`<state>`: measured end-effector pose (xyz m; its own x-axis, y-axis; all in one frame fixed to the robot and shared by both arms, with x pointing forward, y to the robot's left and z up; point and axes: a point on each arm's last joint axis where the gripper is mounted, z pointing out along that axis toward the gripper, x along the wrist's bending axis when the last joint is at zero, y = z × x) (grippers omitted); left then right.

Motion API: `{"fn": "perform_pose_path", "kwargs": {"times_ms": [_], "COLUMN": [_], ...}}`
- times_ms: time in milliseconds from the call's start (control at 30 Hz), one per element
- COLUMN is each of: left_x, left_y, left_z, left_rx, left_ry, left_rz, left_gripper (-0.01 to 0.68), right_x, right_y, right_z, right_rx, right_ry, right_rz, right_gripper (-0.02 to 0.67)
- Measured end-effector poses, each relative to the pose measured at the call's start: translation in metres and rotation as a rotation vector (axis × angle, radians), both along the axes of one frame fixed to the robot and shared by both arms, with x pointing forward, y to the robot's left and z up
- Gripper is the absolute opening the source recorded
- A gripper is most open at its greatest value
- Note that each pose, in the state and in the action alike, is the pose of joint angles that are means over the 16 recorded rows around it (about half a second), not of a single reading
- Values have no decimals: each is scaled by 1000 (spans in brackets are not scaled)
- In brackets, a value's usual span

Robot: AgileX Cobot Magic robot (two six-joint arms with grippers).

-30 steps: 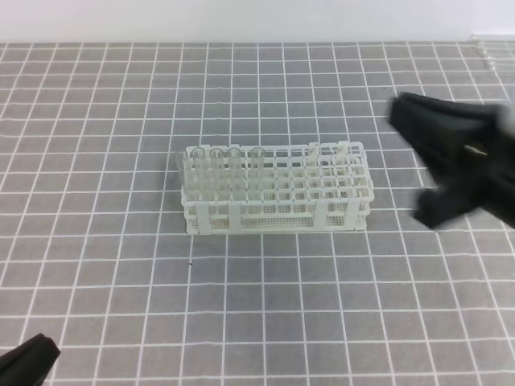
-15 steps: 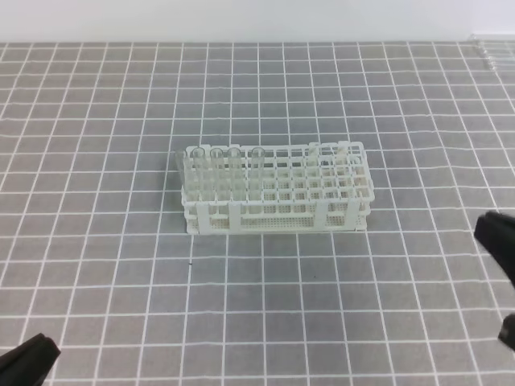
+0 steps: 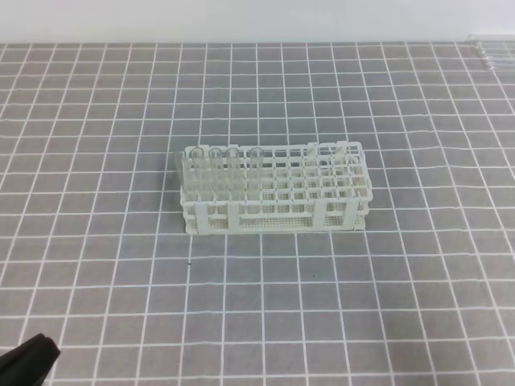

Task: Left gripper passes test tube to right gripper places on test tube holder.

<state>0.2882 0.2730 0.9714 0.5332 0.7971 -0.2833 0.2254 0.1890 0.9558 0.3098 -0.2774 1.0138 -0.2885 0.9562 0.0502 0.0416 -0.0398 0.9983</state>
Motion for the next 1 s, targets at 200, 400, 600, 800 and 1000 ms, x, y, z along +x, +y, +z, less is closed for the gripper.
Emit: {"fn": "perform_pose_path", "kwargs": {"times_ms": [200,400,600,800,1000], "left_x": [0,0,1,1,1], "left_y": [0,1,1,2,2], "left_z": [0,-2,-2,-2,-3], "left_rx": [1,6,13,17,20], "left_ry": [1,5,14,21,24], "left_rz": [1,6,17,24,27], "left_gripper": [-1,-1,-1,-1,-1], "right_x": [-13,-17,-17,-17,-19], "right_y": [-9,-11,-12,-11,-9], "right_z": [-20,-26,-32,-42,-52], "right_rx": [44,76,46,-7,-56], "right_ry": [-90,-113,-54,59,158], "right_rz": [-77,-103,-121,-105,-76], "right_gripper": [-13,-13,-13,-13,-13]}}
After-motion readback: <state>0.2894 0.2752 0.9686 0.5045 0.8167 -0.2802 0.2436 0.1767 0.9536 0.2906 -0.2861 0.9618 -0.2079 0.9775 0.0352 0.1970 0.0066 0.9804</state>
